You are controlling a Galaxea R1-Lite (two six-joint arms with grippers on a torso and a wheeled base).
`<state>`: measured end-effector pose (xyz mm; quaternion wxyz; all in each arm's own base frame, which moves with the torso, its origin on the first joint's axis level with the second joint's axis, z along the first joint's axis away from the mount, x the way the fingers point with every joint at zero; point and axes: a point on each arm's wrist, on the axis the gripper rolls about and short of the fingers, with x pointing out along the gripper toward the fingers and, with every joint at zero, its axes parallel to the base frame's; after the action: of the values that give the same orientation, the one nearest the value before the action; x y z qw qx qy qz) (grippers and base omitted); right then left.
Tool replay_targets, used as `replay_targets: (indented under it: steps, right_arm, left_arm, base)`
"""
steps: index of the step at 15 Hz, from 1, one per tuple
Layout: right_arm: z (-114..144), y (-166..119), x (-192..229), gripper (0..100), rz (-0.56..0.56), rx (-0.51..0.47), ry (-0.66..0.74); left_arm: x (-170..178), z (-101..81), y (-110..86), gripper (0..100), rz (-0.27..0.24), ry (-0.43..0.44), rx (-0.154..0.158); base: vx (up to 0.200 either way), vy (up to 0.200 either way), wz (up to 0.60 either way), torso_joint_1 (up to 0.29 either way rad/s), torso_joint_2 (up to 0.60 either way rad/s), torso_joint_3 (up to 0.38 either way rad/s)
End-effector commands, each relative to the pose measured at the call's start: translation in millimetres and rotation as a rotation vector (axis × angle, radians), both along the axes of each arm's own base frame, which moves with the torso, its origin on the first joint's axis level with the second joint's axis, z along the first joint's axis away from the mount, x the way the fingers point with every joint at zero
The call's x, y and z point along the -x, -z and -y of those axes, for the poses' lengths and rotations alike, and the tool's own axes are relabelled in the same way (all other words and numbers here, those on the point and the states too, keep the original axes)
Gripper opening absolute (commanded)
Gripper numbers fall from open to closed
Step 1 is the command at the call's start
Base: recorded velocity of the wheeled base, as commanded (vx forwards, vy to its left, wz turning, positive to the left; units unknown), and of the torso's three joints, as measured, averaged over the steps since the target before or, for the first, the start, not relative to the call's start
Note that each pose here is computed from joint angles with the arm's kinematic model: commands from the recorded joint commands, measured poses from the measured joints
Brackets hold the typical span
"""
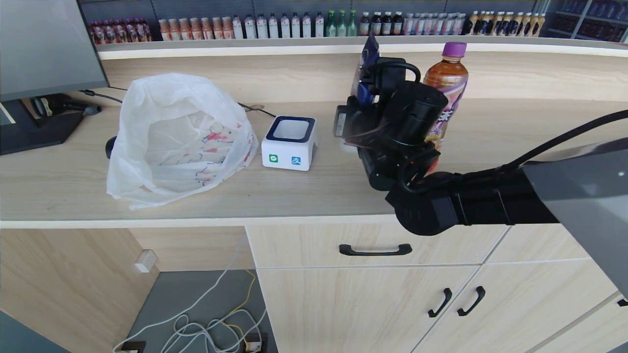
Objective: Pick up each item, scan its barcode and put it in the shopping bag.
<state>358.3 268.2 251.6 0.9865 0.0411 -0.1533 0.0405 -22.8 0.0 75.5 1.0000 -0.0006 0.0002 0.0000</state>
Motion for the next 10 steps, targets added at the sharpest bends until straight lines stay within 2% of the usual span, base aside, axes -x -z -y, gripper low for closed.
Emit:
replay_targets:
  steps: [1,4,8,10]
  right_arm:
    - [1,-22,20,0,0.042,-0.027,-0.011]
    - [3,-27,49,0,0.078,-0.044,-0.027]
    - [11,-20,90,0,0.088,0.008,-0.058]
    - [9,-22,102,0,0.11,-0.001,-0.08]
  left_arm:
    - [0,0.0,0.0,0,0.0,0.0,0.0]
    - [0,0.0,0.0,0,0.0,0.0,0.0]
    - [0,0.0,0.0,0,0.0,0.0,0.0]
    - [0,0.0,0.0,0,0.0,0.0,0.0]
  base:
    - [0.0,0.0,0.0,0.0,0.0,0.0]
    - [0.0,0.0,0.0,0.0,0.0,0.0]
    - [0.0,0.0,0.0,0.0,0.0,0.0]
    - [0.0,0.0,0.0,0.0,0.0,0.0]
